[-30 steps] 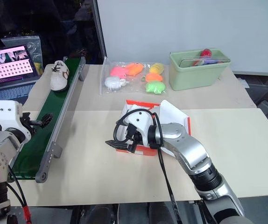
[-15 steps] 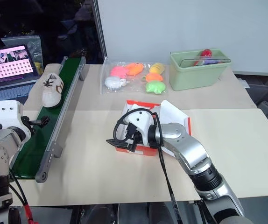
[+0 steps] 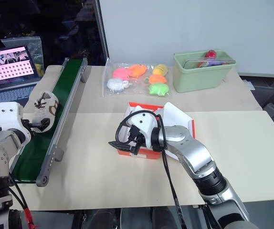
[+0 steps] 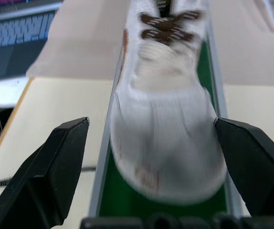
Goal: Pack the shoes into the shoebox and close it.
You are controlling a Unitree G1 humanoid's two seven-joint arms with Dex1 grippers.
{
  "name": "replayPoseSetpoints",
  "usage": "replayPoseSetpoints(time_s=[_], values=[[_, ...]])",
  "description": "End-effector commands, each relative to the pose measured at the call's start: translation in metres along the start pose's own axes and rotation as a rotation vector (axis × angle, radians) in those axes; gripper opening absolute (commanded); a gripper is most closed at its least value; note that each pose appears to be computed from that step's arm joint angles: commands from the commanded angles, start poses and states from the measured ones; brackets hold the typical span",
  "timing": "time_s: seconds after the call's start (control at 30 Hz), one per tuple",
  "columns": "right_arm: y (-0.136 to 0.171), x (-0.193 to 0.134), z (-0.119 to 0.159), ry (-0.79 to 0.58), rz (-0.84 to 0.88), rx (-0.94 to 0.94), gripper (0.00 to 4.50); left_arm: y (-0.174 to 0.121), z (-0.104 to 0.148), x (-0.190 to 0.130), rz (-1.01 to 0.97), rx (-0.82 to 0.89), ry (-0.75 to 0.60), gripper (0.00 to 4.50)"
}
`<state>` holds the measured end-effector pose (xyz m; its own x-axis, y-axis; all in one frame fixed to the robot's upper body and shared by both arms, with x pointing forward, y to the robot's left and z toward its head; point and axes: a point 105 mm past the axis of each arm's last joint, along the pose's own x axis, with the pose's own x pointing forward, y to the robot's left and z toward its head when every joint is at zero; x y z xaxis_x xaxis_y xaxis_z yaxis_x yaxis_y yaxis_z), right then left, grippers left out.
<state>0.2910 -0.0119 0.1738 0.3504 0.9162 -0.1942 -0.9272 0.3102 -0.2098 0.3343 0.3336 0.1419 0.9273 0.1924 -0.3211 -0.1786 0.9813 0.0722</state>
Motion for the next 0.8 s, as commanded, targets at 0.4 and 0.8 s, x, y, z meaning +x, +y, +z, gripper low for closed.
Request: replayPoseSetpoints(time_s=[0.4, 0.8], values=[[-0.006, -0.008, 0.018, -0.056, -0.037, -0.035, 4.5, -0.015, -0.004, 0.0, -0.024, -0.034, 0.029, 2.69], [-0.03, -0.005, 0.024, -0.129, -0.159, 0.075, 4.5, -0.024, 0.108, -0.028, 0.304, 0.245, -0.545, 2.69]])
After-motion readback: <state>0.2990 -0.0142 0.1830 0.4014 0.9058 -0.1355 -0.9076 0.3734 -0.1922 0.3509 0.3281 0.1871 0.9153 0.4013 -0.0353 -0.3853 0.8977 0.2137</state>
